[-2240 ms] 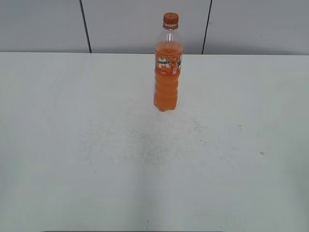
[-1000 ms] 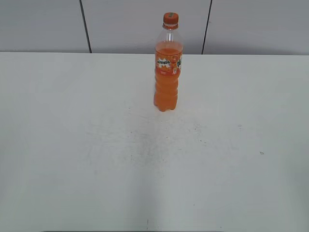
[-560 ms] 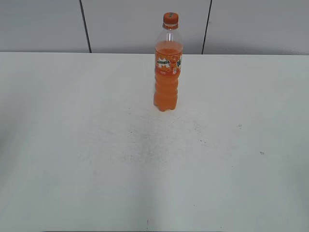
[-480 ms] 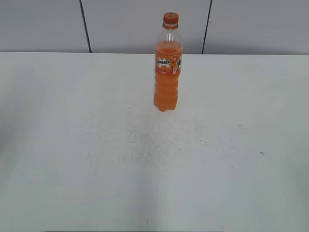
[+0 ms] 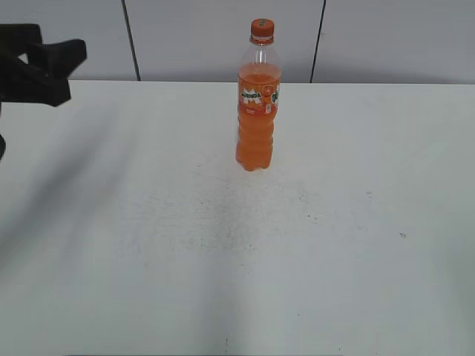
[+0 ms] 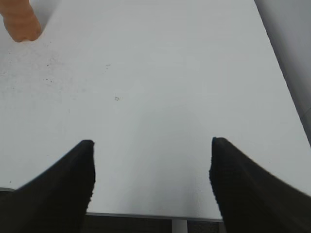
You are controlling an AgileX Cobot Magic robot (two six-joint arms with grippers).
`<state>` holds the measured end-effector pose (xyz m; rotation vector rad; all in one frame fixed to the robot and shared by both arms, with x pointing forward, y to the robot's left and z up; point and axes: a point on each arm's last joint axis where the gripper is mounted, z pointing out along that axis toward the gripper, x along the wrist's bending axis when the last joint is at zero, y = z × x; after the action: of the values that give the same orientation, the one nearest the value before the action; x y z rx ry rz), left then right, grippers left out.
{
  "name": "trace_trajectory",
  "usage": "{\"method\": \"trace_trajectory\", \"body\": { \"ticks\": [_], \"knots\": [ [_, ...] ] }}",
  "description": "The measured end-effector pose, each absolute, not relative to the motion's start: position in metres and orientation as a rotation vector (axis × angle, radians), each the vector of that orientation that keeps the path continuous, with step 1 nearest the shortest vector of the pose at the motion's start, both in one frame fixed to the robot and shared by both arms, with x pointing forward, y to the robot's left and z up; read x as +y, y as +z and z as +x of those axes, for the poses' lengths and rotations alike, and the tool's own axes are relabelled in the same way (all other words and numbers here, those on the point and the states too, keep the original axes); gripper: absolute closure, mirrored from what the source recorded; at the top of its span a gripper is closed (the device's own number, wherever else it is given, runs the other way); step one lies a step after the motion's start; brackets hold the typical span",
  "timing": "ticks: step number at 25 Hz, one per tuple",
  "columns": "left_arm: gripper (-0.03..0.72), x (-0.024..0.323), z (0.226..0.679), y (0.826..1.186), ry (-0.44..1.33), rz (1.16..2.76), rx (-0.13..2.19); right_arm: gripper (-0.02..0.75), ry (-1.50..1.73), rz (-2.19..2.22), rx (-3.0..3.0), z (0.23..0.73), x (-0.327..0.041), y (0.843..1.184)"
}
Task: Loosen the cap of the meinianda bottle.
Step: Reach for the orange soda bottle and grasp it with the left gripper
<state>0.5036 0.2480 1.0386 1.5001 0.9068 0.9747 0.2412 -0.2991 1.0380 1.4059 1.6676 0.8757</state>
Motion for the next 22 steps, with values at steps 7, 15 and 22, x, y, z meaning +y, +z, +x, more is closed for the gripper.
{"method": "trace_trajectory", "body": {
  "ticks": [7,15,22],
  "knots": [
    [0.253,0.221,0.522,0.99,0.746,1.646,0.65,0.183,0.876,1.406,1.668,0.241,-0.299,1.038],
    [0.253,0.2,0.562,0.949,0.498,1.688,0.464,0.183,0.876,1.406,1.668,0.241,-0.299,1.038],
    [0.082,0.187,0.609,0.946,0.356,1.72,0.356,0.183,0.876,1.405,1.667,0.241,-0.299,1.038]
  ]
}}
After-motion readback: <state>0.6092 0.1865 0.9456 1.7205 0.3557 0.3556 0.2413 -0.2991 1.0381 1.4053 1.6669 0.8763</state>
